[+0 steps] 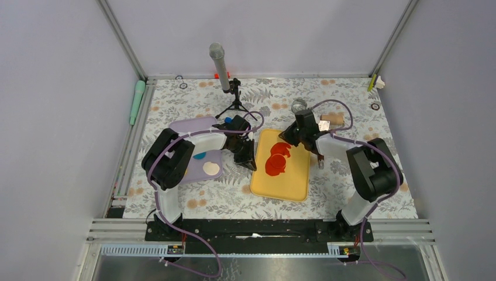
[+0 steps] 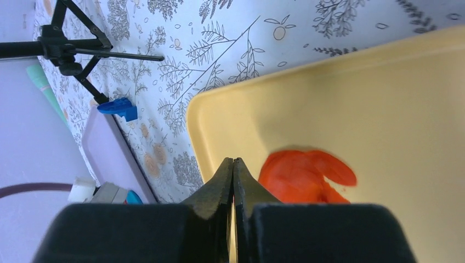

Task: Roll out the dumpling wrappers from the dough
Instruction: Remove the dumpling wrapper from the work surface.

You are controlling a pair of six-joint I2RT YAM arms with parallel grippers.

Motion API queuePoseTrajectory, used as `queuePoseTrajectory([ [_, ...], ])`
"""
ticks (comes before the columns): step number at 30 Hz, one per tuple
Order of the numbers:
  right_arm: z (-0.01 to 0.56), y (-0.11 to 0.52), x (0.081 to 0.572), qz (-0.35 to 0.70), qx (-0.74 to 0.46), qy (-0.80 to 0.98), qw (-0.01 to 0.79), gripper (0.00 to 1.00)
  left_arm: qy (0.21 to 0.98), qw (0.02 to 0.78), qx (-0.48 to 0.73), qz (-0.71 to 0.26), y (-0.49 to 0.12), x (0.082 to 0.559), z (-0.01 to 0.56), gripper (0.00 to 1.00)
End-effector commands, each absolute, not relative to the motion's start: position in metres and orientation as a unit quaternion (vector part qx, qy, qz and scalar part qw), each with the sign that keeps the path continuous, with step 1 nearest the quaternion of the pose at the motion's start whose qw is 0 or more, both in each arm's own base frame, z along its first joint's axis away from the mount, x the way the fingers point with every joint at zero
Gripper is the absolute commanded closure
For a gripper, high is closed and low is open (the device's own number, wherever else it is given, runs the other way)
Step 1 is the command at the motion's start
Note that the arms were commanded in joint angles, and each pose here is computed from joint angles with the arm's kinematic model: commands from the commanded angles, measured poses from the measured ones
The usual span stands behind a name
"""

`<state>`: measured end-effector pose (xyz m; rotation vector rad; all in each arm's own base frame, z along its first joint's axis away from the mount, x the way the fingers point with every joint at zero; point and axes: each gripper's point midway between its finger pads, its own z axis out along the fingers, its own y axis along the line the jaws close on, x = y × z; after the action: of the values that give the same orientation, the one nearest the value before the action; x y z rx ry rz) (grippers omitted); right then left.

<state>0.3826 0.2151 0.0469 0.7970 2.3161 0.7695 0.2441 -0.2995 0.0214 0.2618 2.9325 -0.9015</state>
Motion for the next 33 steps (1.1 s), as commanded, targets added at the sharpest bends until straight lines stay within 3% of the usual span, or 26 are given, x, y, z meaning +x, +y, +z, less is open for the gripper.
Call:
queuePoseTrajectory([
  [1,0.07,0.189,0.372,0.245,0.299,0.863,0.324,0.95,0.957,0.006,0.098,-0.274,-0.293,0.232,0.008,1.0],
  [11,0.034,0.171,0.313,0.227,0.325,0.879,0.264,0.96,0.957,0.004,0.097,-0.275,-0.295,0.231,0.008,1.0],
  [16,0.026,0.157,0.3,0.208,0.343,0.875,0.271,0.96,0.956,0.004,0.099,-0.276,-0.295,0.23,0.008,1.0],
  [33,0.007,0.174,0.313,0.239,0.336,0.873,0.262,0.97,0.952,-0.003,0.114,-0.284,-0.3,0.224,0.009,1.0],
])
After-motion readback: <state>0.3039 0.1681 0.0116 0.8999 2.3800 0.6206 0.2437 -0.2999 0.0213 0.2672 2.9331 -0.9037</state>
